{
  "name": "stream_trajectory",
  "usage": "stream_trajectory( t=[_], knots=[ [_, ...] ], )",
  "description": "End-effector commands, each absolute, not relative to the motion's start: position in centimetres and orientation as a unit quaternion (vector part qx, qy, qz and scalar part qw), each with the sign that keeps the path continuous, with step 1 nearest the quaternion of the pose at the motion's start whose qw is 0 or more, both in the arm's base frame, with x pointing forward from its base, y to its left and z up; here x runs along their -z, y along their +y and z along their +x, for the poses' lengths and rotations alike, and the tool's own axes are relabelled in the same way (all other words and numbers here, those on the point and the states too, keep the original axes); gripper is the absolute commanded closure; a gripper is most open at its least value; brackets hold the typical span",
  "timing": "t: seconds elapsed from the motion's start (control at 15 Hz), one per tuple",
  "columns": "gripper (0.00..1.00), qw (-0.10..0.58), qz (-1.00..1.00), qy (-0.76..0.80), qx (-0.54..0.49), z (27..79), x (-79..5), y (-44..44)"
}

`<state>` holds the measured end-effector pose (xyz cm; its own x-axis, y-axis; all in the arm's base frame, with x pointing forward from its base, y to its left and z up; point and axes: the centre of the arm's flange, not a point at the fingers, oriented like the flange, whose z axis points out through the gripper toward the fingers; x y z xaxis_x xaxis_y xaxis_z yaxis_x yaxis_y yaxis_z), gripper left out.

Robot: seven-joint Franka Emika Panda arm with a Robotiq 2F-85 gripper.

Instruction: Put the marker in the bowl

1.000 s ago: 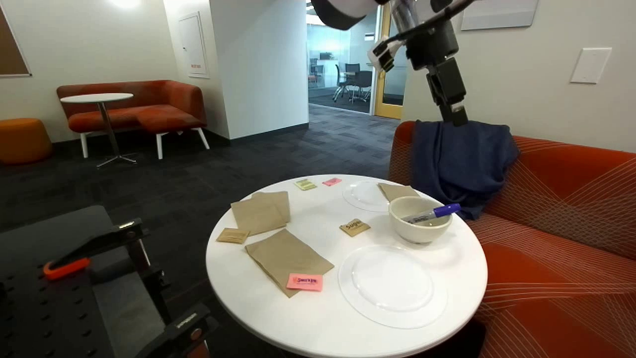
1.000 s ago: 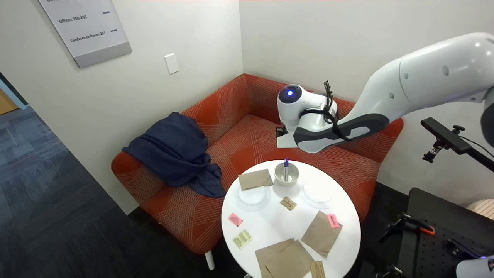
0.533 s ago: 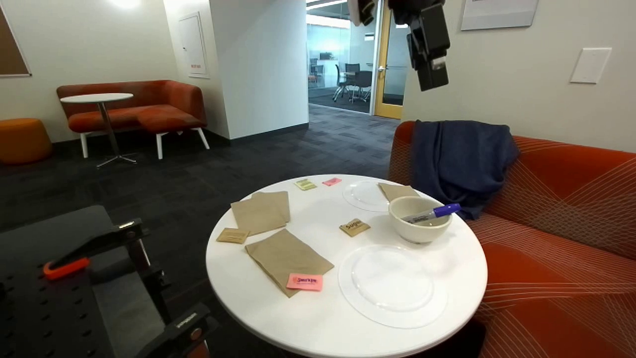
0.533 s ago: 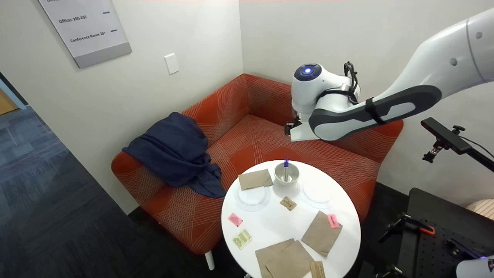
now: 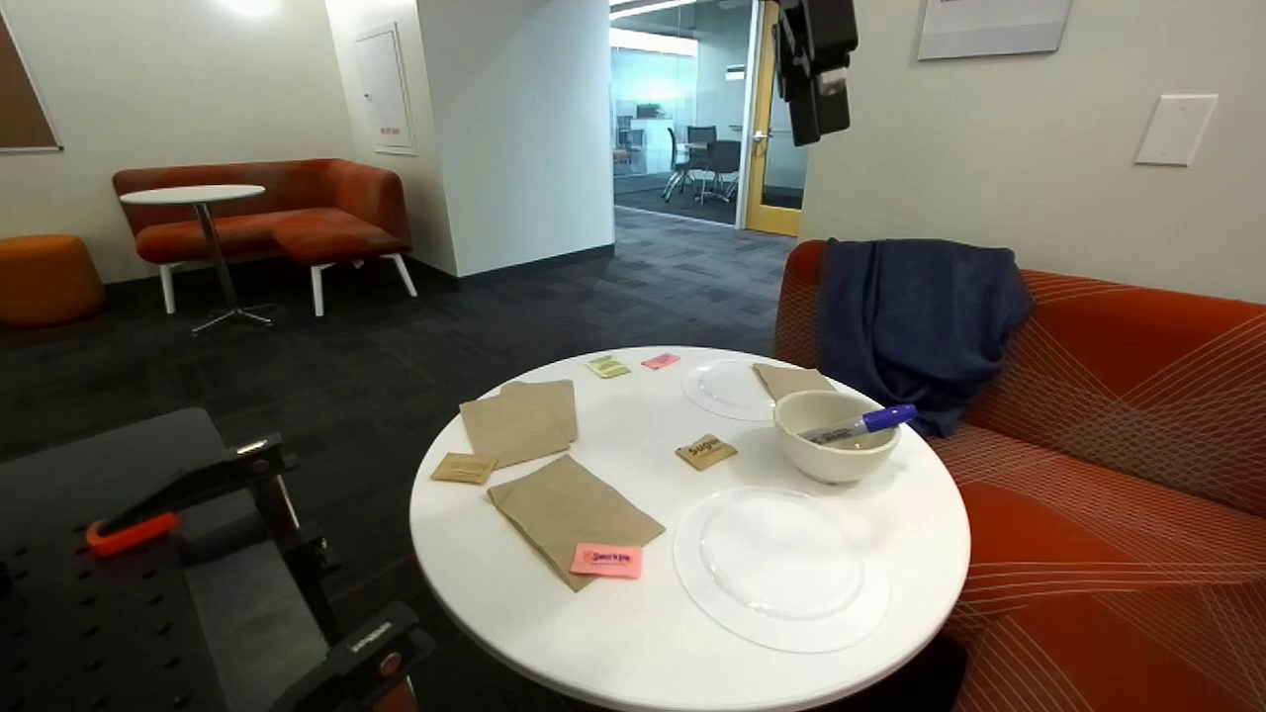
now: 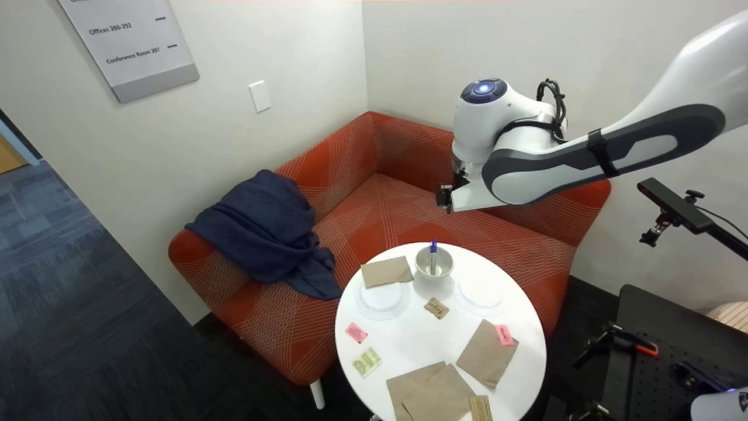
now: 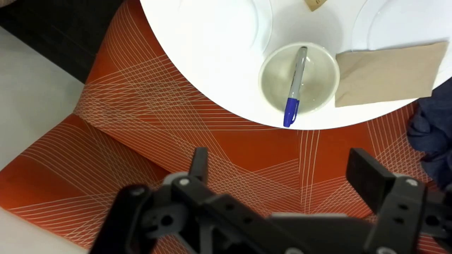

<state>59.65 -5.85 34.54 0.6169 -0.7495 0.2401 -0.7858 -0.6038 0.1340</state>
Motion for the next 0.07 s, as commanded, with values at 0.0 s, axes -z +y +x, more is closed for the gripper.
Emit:
stream_trajectory(
  t=[0.0],
  knots=[
    [0.0,0.114,0.892,-0.43,-0.079,59.61,-34.48,-5.84]
  ],
)
